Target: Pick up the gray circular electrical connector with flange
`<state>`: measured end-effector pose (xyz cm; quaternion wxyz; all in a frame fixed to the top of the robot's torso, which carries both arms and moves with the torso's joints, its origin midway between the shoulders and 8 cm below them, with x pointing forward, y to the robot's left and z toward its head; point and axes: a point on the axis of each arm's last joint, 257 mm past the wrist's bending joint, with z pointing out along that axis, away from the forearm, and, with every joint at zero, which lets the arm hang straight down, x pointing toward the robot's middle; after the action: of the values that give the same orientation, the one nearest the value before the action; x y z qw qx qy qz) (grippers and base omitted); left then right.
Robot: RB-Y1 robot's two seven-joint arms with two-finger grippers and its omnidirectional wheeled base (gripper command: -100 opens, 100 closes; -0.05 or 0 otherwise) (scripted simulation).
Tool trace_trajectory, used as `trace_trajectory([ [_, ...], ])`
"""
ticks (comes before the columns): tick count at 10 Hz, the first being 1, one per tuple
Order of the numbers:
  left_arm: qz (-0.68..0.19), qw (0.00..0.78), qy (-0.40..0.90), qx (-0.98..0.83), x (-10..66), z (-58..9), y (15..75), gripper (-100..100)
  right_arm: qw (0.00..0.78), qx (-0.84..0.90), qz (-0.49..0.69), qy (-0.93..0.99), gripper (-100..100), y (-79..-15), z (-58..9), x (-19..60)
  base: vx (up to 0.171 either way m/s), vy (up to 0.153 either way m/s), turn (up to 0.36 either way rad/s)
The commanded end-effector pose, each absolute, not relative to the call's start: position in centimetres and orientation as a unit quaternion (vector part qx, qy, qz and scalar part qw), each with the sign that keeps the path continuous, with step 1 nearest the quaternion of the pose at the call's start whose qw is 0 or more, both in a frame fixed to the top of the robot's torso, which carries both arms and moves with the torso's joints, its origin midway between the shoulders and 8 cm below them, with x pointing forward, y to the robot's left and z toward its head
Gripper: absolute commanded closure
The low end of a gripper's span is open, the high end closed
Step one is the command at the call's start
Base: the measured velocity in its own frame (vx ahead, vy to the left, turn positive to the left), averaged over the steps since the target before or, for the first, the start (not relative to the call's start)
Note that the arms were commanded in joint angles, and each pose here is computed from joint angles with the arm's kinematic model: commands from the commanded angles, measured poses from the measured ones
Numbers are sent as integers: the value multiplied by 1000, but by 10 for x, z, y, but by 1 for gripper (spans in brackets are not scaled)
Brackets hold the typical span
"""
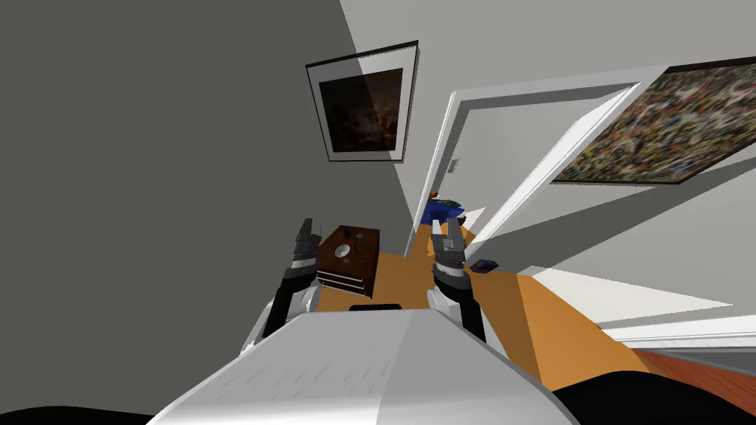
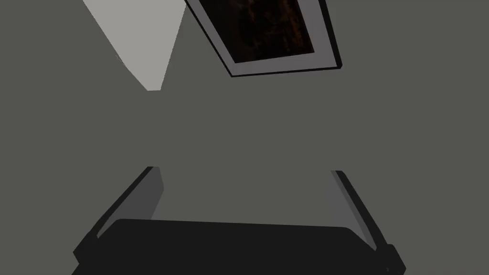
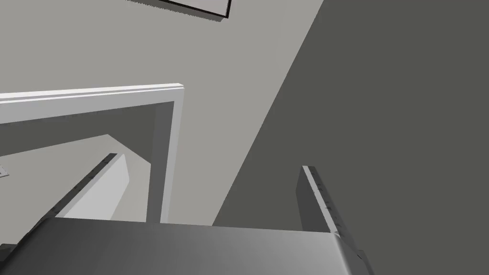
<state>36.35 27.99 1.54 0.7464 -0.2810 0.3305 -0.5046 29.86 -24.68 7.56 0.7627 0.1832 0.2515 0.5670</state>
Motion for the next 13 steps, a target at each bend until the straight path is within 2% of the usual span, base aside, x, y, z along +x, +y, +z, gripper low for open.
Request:
trace_trajectory([
  [1, -499, 744, 343, -283, 369, 4, 281, -100, 763, 183, 567, 251, 0, -247, 76, 299, -11, -16, -96],
  [13, -420, 709, 446, -350, 402, -133, 330, -100, 763, 183, 567, 251, 0, -247, 76, 299, -17, -17, -119],
])
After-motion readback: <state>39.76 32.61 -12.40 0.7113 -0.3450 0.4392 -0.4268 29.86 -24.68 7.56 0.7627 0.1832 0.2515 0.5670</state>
